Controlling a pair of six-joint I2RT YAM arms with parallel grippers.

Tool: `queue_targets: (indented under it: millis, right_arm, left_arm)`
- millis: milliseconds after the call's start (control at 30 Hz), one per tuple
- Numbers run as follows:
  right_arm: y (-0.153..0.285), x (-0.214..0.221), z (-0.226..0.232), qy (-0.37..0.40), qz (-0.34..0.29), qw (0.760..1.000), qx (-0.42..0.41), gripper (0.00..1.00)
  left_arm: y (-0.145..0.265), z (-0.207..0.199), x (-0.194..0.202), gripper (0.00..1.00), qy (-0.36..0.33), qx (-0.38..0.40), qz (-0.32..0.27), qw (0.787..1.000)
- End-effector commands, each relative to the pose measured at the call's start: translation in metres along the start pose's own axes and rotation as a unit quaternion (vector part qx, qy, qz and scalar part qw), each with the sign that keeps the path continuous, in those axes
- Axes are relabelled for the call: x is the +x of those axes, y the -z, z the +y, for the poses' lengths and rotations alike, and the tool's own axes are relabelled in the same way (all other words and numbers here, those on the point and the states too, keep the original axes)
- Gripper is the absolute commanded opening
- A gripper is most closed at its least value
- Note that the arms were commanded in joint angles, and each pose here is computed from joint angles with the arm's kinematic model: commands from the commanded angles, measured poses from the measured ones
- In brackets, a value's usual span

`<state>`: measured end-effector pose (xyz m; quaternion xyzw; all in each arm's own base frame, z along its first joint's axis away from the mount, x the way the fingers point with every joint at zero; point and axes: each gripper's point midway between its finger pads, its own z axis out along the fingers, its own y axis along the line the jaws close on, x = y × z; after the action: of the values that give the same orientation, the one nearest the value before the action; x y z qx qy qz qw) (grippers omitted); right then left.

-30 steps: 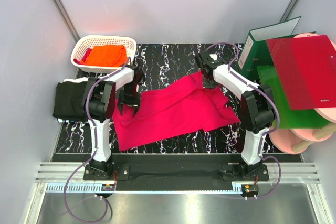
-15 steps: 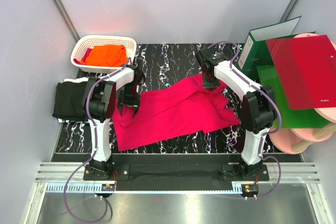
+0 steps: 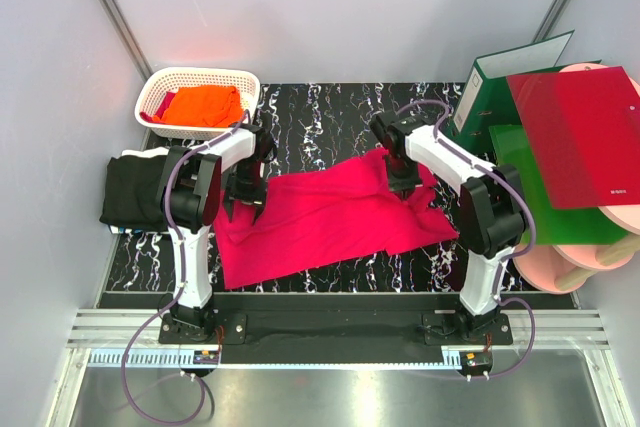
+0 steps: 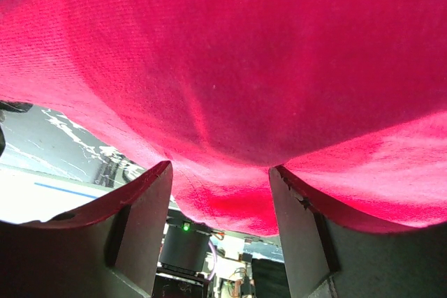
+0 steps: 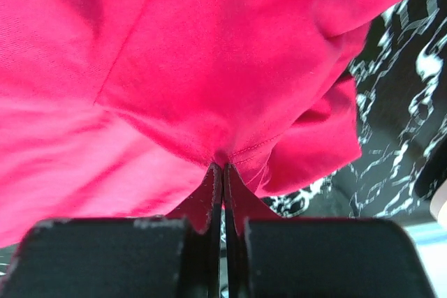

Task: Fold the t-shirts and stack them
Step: Fold the flattened tshirt in 1/3 of the way

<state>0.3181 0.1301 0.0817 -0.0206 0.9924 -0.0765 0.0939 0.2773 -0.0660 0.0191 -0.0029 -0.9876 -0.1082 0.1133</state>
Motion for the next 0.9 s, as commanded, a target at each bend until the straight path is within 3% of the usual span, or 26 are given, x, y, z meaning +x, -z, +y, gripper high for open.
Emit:
queue_targets:
  millis: [0, 67, 133, 167, 267, 300, 467, 533, 600, 633, 667, 867]
  right_arm:
    - [-0.025, 0.035, 0.002, 0.008, 0.068, 0.997, 0.017, 0.00]
    - [-0.034, 0.040, 0.005, 0.009, 0.078, 0.997, 0.018, 0.05]
    - [-0.036, 0.040, 0.008, 0.009, 0.080, 0.997, 0.014, 0.31]
    - [-0.033, 0.036, 0.010, 0.012, 0.072, 0.997, 0.009, 0.58]
    - [-0.018, 0.023, 0.012, 0.016, 0.037, 0.999, 0.004, 0.94]
    - [-0.014, 0.018, 0.011, 0.016, 0.026, 1.000, 0.003, 1.00]
    - [0.011, -0.006, 0.008, 0.019, -0.028, 0.999, 0.001, 1.00]
    - [0.016, -0.013, 0.008, 0.018, -0.041, 0.999, 0.000, 1.00]
    - [0.022, -0.021, 0.009, 0.014, -0.056, 0.998, -0.003, 1.00]
    - [0.023, -0.024, 0.010, 0.015, -0.058, 0.998, -0.003, 1.00]
    - [0.026, -0.029, 0.011, 0.014, -0.066, 0.998, -0.006, 1.00]
    - [0.029, -0.044, 0.012, 0.019, -0.082, 0.996, -0.003, 0.99]
  left_arm:
    - [-0.014, 0.000, -0.020, 0.63, 0.009, -0.018, -0.028, 0.999]
    - [-0.011, 0.000, -0.022, 0.64, 0.010, -0.018, -0.033, 0.999]
    - [-0.007, 0.001, -0.022, 0.67, 0.011, -0.018, -0.036, 0.999]
    - [-0.004, 0.001, -0.024, 0.70, 0.012, -0.016, -0.040, 0.999]
    - [0.005, 0.003, -0.028, 0.77, 0.013, -0.017, -0.050, 0.998]
    - [0.007, 0.004, -0.027, 0.81, 0.013, -0.019, -0.050, 0.998]
    - [0.032, 0.005, -0.037, 0.82, 0.027, -0.009, -0.089, 0.996]
    - [0.043, 0.006, -0.040, 0.72, 0.033, -0.005, -0.108, 0.994]
    - [0.050, 0.010, -0.044, 0.48, 0.037, -0.010, -0.122, 0.992]
    - [0.053, 0.012, -0.045, 0.09, 0.039, -0.013, -0.128, 0.991]
    - [0.053, 0.015, -0.046, 0.00, 0.040, -0.022, -0.131, 0.990]
    - [0.025, 0.015, -0.037, 0.00, 0.036, -0.042, -0.085, 0.995]
